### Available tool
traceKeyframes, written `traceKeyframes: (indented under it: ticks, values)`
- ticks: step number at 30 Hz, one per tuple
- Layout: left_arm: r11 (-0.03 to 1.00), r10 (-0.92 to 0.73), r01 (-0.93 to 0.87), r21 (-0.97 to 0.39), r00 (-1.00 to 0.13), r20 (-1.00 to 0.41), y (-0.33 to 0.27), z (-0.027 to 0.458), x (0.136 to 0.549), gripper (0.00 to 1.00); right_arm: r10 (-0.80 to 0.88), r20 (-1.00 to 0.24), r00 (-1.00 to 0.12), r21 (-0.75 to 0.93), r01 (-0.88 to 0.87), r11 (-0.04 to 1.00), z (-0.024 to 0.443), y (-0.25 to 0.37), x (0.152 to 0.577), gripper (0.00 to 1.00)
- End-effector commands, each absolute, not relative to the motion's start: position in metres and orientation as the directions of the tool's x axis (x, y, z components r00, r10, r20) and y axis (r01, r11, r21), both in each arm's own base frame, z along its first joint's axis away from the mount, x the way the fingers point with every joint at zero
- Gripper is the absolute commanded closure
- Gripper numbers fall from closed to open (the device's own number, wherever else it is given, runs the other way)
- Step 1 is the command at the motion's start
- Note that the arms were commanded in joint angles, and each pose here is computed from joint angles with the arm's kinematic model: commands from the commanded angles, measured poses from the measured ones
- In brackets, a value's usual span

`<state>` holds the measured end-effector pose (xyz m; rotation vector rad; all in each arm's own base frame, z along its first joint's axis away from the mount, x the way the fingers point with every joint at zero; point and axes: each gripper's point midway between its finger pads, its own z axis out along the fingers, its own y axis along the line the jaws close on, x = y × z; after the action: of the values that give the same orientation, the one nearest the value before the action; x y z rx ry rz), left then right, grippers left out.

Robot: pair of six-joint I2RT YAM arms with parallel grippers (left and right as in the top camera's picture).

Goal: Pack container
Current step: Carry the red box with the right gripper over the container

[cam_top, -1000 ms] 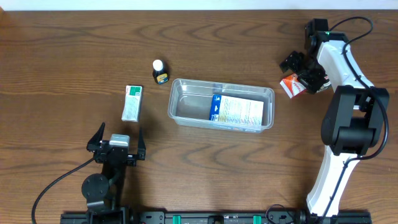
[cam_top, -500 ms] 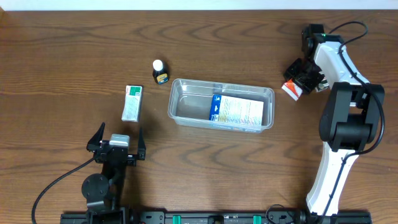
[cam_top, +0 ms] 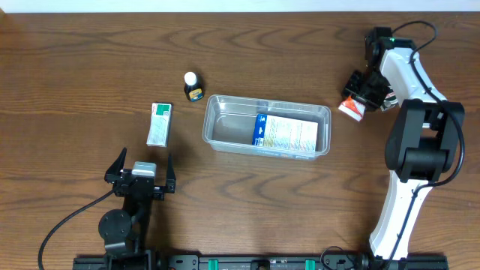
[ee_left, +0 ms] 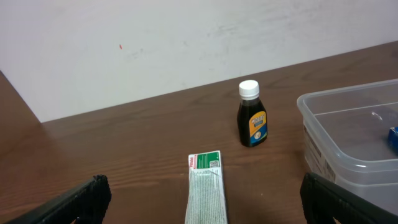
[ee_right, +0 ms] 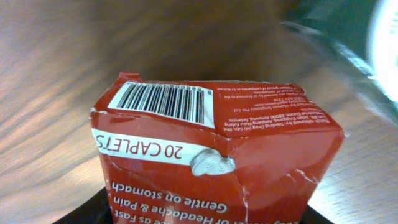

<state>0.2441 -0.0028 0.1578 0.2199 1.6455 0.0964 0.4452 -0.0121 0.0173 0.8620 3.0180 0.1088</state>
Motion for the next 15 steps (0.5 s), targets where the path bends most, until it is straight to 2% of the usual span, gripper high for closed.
traceKeyframes:
  ticks: [1,6,11,15]
  values:
    - [0.981,0.182,0.094,0.171,-0.117,-0.976,-0.003,0.142,0.244,0.02,0.362,-0.040,-0.931,0.333,0.330,0.884,0.071,0.025,0.470,0.60]
    - [0.981,0.182,0.094,0.171,-0.117,-0.976,-0.003,0.142,0.244,0.02,0.242,-0.149,-0.959,0.613,0.103,0.783,0.152,0.073,0.474,0.59]
    - [0.981,0.182,0.094,0.171,-0.117,-0.976,-0.003,0.142,0.244,0.02,0.178,-0.244,-0.953,0.727,-0.059,0.684,0.222,0.105,0.456,0.59]
    - [0.981,0.182,0.094,0.171,-0.117,-0.976,-0.003,0.142,0.244,0.02,0.125,-0.303,-0.945,0.744,-0.152,0.650,0.262,0.129,0.432,0.59]
